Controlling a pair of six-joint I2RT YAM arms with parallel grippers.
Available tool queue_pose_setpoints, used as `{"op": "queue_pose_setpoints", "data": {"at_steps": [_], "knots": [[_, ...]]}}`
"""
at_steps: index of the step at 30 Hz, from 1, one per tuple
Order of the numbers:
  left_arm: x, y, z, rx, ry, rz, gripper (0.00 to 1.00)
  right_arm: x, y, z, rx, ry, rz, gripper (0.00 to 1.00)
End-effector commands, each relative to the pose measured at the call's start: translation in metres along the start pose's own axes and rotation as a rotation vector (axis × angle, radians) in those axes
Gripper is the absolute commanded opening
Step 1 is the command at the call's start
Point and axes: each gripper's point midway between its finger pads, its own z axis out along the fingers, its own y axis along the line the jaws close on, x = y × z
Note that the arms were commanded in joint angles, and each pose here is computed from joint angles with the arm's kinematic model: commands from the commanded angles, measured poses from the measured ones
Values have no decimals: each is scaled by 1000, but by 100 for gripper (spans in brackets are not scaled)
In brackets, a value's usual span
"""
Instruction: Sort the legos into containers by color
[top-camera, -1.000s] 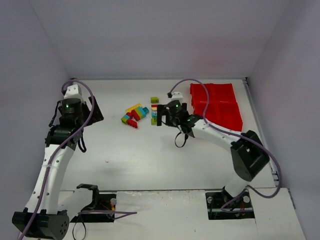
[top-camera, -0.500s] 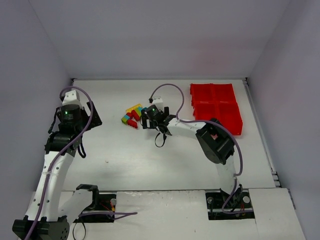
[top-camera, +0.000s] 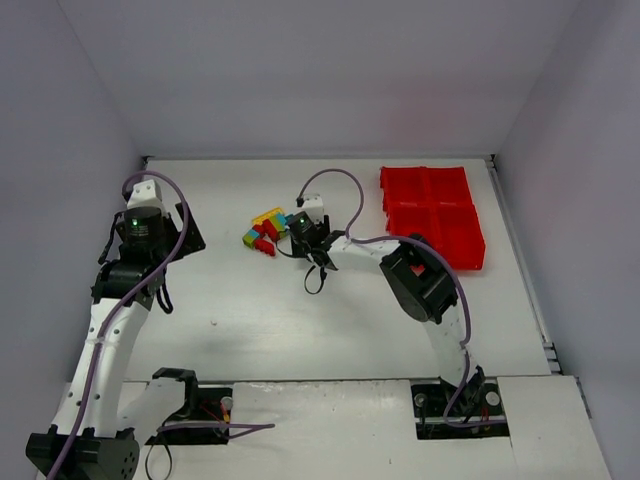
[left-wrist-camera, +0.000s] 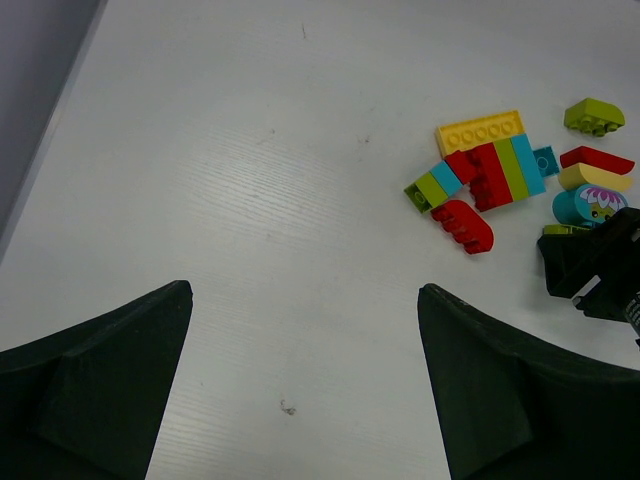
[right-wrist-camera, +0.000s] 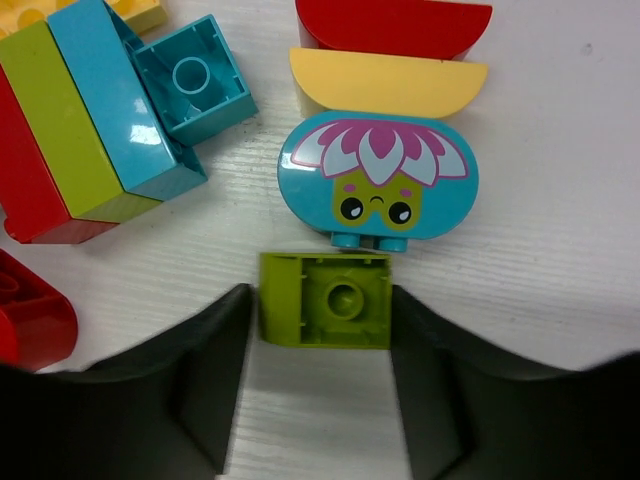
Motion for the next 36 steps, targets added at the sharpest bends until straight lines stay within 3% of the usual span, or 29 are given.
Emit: {"op": "queue_pose_setpoints", "data": {"at_steps": [1, 8, 14, 18, 19, 25, 36], "knots": [[-22, -5, -3, 22, -72, -15, 88, -35, 1, -4, 21, -110, 47, 43], [-20, -7, -2, 34, -60, -18, 88, -65, -8, -40, -12, -181, 4, 1], [-19, -7, -1, 34, -55, -18, 88, -128, -59, -101, -9, -322, -20, 0], [-20, -8, -1, 43, -53, -20, 88, -160, -129, -112, 29, -361, -23, 1], [-19, -8, -1, 44, -53, -18, 88, -168, -165, -111, 82, -366, -22, 2], [-17, -9, 1, 49, -43, -19, 88, -190, -279, -99, 204, -383, 52, 4], [-13, -11, 6, 57, -23, -15, 88, -193, -389, -45, 353, -353, 165, 6]]}}
